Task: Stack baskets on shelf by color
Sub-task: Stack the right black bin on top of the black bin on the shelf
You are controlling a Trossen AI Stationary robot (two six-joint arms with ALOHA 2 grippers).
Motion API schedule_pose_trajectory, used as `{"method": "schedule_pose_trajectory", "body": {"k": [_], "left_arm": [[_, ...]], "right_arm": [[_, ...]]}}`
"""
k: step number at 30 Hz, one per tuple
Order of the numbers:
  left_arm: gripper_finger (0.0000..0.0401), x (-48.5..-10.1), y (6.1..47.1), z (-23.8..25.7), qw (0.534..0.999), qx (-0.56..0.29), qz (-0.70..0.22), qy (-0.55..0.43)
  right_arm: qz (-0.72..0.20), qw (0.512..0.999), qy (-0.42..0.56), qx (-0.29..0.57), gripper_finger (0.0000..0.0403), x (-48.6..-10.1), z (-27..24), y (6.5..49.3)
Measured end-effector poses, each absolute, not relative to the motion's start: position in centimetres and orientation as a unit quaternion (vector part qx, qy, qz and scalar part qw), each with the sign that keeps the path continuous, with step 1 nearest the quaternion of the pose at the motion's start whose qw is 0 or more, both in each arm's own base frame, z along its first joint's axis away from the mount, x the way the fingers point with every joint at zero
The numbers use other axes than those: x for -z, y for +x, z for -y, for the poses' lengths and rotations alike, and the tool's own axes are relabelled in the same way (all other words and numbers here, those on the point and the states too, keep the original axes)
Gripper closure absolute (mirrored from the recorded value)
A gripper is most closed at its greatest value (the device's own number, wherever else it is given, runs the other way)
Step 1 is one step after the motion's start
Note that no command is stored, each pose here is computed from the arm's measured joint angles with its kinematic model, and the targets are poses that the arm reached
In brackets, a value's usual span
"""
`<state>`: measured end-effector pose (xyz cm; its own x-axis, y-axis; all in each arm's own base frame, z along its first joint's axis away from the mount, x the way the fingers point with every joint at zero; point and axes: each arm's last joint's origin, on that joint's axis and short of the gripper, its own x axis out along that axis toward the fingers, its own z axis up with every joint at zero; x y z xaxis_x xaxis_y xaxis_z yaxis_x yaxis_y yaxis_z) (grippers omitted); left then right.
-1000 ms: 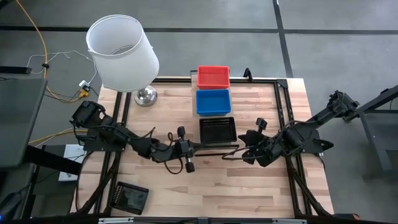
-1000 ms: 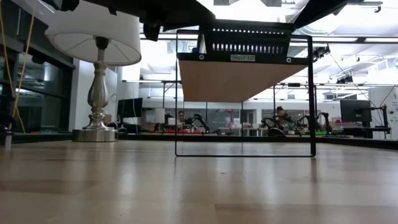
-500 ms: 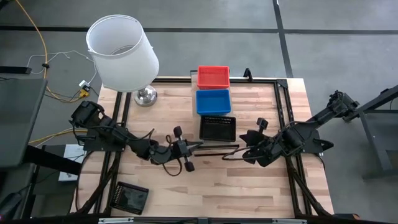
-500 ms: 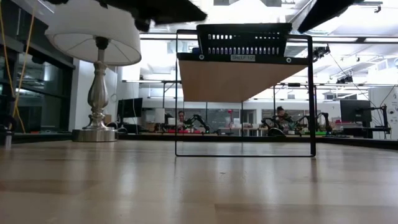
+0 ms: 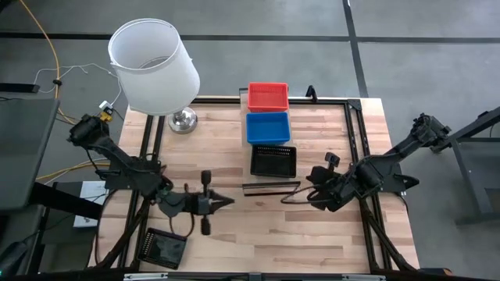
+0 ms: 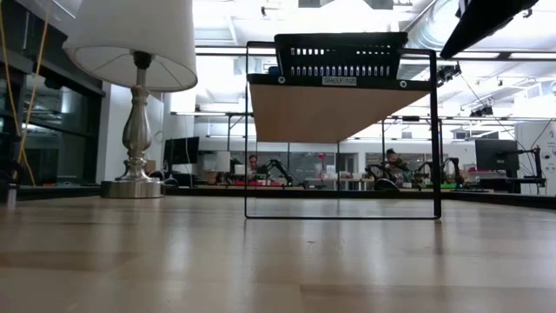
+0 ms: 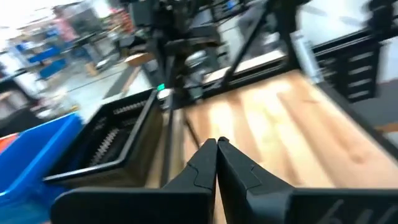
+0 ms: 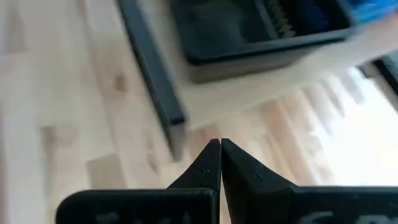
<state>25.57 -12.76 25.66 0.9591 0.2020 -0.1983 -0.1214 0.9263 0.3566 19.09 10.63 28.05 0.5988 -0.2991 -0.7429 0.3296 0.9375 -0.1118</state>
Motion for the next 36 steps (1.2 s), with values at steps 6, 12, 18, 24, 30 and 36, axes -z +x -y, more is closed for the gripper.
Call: {"method": "schedule_pose_trajectory", "body": {"k": [6,12,18,24,30,36], "left_arm": [[0.0401,-24.6,23.0,11.5,0.981,-0.069,-0.068,0.167],[0.0401,-24.2,20.4,10.0,0.985,-0.087,-0.016,0.147],[0.0401,-24.1,19.3,9.3,0.988,-0.087,-0.002,0.124],[0.0401,-24.2,19.1,9.5,0.99,-0.071,0.005,0.122],[0.0401,-24.3,19.1,9.5,0.99,-0.066,0.006,0.122],[0.0401,-24.3,19.1,9.5,0.99,-0.065,0.006,0.122]], "right_arm": [[-0.379,0.917,0.013,0.126,0.0403,-27.7,-11.9,19.5],[-0.307,0.947,-0.026,0.096,0.0403,-28.9,-12.4,21.0],[-0.282,0.955,-0.049,0.083,0.0403,-29.6,-11.6,22.1],[-0.301,0.95,-0.059,0.057,0.0403,-29.4,-10.6,22.7],[-0.325,0.942,-0.065,0.048,0.0403,-29.1,-10.1,22.8],[-0.358,0.929,-0.062,0.067,0.0403,-28.6,-9.2,22.6]]}}
